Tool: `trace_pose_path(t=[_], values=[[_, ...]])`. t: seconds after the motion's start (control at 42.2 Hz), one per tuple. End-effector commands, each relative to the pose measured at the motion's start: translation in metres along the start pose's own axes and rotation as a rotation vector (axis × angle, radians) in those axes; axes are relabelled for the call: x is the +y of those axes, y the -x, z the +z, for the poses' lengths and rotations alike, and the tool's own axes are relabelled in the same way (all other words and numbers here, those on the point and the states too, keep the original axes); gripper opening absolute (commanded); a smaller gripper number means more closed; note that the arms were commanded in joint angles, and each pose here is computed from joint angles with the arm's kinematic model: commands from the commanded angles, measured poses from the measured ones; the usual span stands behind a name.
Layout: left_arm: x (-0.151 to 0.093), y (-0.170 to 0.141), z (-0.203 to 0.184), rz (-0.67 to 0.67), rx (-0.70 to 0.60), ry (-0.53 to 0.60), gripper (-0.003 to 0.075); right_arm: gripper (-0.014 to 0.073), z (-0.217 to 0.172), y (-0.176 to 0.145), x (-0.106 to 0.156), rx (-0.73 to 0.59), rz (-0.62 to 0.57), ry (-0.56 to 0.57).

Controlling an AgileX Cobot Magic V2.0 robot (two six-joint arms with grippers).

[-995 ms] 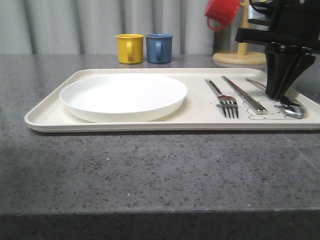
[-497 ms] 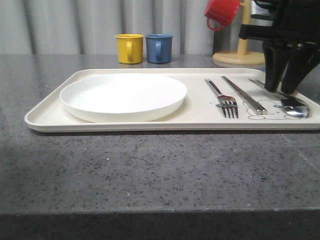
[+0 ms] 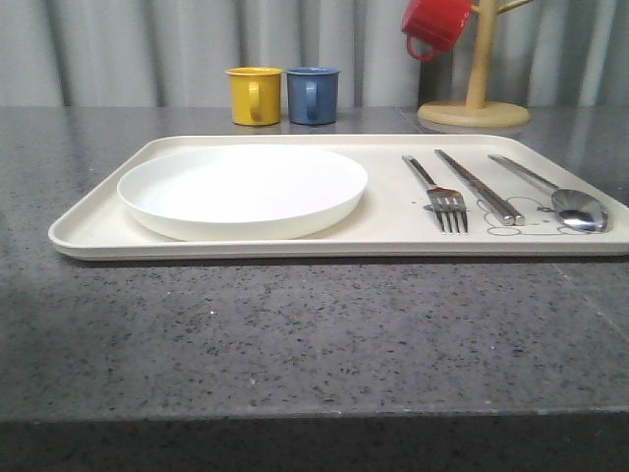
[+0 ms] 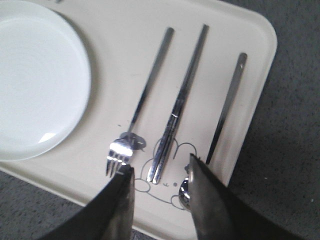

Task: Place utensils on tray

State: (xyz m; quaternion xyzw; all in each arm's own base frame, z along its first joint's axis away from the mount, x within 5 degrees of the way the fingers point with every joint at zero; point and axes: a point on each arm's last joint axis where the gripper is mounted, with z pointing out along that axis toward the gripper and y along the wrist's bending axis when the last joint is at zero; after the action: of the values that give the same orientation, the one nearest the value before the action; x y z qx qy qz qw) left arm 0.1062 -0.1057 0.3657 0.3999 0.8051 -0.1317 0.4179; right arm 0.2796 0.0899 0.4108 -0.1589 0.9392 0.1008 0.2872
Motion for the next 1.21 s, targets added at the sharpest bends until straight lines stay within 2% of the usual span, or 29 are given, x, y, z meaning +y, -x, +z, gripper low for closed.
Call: trace_pose_path(t=[0.0,0.118,0.332,0.924,1.184], values=[[0.001,0.013,-0.007,-0.009,-0.104,0.005,0.0355,0.0299,-0.052,-0.004,0.015,-0.175,-0.081,0.014],[0.001,0.013,-0.007,-0.009,-0.104,0.005,0.0355,0.0299,-0.080,-0.022,0.023,-0.237,-0.103,0.024],[0.001,0.013,-0.007,-0.009,-0.104,0.005,0.0355,0.0299,-0.101,-0.069,0.024,-0.287,-0.113,0.019],[0.001,0.013,-0.007,-0.009,-0.104,0.005,0.0355,0.0299,-0.108,-0.217,0.022,-0.384,-0.127,0.010],[0.001,0.015,-0.007,-0.009,-0.131,0.008,0.0355,0.0281,-0.114,-0.236,0.022,-0.502,-0.131,0.003]])
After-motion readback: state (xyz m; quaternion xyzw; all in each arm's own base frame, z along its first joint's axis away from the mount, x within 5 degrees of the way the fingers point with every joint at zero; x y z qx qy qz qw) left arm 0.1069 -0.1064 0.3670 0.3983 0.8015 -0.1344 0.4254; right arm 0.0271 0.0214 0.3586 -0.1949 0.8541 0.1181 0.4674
